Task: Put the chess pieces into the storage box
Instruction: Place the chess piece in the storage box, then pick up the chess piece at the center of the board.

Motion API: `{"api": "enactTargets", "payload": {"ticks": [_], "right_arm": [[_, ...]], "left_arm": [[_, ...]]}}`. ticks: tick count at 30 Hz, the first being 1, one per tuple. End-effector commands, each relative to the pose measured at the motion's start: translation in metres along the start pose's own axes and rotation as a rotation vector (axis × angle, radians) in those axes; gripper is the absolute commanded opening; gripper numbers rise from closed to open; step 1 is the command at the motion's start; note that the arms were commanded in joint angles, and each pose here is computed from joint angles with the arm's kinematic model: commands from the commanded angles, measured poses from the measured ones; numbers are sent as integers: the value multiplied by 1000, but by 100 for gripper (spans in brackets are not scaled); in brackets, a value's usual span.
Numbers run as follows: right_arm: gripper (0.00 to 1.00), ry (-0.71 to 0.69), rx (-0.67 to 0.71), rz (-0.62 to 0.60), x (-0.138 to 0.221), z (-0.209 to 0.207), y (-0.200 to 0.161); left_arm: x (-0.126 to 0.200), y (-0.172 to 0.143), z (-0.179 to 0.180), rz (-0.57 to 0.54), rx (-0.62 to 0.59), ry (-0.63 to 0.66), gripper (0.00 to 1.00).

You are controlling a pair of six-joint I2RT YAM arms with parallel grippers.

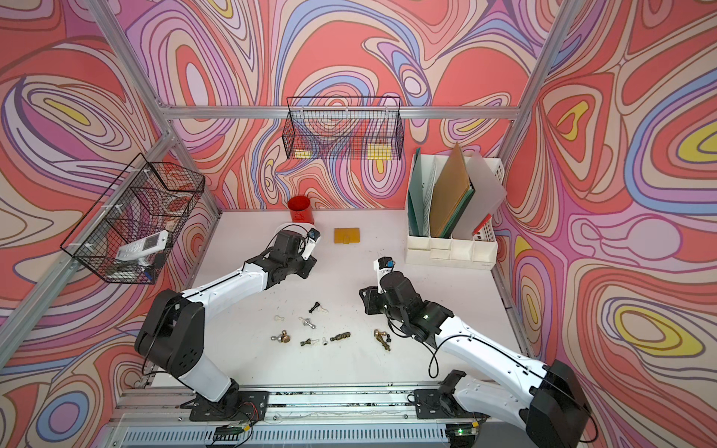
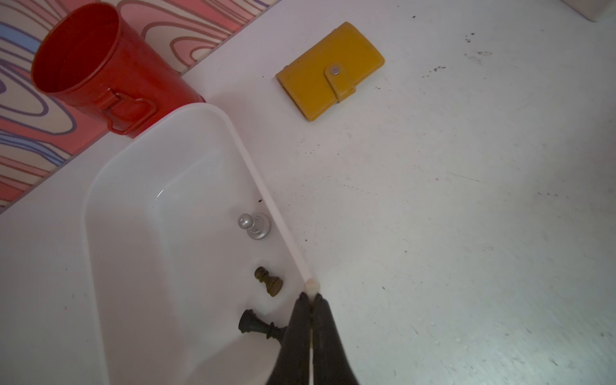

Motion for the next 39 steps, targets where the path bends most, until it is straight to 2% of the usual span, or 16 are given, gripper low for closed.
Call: {"api": "enactTargets", "payload": {"ticks": [1, 5, 10, 15, 18, 26, 32, 39], "right_arm": [[24, 29, -12, 1, -1, 4, 3], [24, 26, -11, 13, -4, 3, 1], [25, -1, -4, 43, -8, 3, 1], [26, -15, 2, 37, -3, 4, 5], [27, -23, 15, 27, 2, 5, 8], [27, -78, 57, 48, 16, 6, 12], [30, -219, 52, 146, 22, -10, -2], [32, -431, 45, 216, 12, -37, -19]], "left_arm": [[-8, 2, 22, -39, 134, 44, 1], [-22, -10, 37, -13, 197, 62, 1], [-28, -10, 45, 23, 221, 88, 5], [-29, -10, 49, 43, 245, 120, 21], [-23, -7, 50, 25, 249, 130, 27], [15, 6, 52, -69, 264, 124, 30], [51, 7, 45, -118, 272, 76, 32], [92, 0, 1, -120, 167, -22, 33]]}}
Point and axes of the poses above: each gripper's point midway between its finger pads, its own x axis back along the fingers, its own z axis along the line the jaws close on, y = z × x, the point moved 10 cm from there along x, back along the fingers, and after that the axes turned 2 degrees about -x, right-handed, at the moved point
